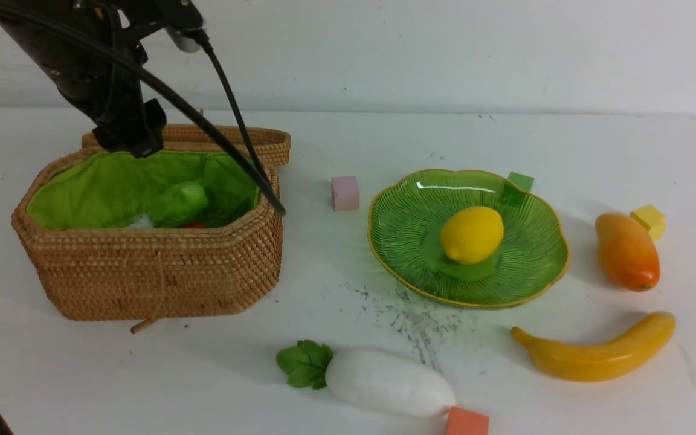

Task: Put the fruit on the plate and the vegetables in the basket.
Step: Take a chayote with your left arm and place it on the basket on the left, then take a daikon with your left arm and place it on the basket on the left.

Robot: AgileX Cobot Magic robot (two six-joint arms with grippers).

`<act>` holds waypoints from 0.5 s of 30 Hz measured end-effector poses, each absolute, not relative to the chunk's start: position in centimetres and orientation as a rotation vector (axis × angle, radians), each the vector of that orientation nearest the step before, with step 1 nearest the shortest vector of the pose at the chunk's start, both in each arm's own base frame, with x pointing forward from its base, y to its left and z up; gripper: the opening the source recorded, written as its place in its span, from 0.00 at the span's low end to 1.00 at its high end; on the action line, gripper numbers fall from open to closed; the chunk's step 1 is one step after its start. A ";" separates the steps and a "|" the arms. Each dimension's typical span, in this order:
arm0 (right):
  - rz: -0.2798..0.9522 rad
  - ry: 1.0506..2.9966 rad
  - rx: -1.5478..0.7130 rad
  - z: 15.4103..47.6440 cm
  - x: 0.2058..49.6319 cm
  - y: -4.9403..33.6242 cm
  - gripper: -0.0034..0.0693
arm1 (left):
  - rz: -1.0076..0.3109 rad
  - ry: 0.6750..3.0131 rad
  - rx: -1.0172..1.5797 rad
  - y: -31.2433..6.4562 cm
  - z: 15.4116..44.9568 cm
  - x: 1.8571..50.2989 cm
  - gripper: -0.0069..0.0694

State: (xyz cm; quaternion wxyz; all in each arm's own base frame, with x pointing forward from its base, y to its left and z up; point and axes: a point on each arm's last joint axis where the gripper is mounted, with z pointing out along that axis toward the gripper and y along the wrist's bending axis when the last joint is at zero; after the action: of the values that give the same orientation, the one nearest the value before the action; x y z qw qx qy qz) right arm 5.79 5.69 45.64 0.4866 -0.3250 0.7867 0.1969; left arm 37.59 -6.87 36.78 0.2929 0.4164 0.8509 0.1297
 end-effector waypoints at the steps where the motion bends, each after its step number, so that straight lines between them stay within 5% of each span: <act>1: 0.479 1.914 -0.791 45.6 5.8 5.7 0.32 | 0.316 2.282 1.082 -7.0 36.7 37.5 0.72; 3: 0.479 1.914 -0.791 45.6 5.8 5.7 0.32 | 0.256 2.306 1.038 -7.4 36.7 37.3 0.63; 9: 0.480 1.913 -0.790 45.6 5.8 5.7 0.33 | 0.123 2.338 1.157 -11.5 37.6 34.1 0.12; 15: 0.480 1.913 -0.790 45.6 5.8 5.7 0.34 | 0.070 2.324 1.189 -15.3 39.6 29.9 0.07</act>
State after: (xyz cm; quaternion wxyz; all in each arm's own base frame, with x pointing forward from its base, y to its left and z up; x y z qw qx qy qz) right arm 5.80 5.70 45.65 0.4869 -0.3249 0.7864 0.1973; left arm 29.88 -15.31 39.58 0.2621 0.4395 0.8588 0.0259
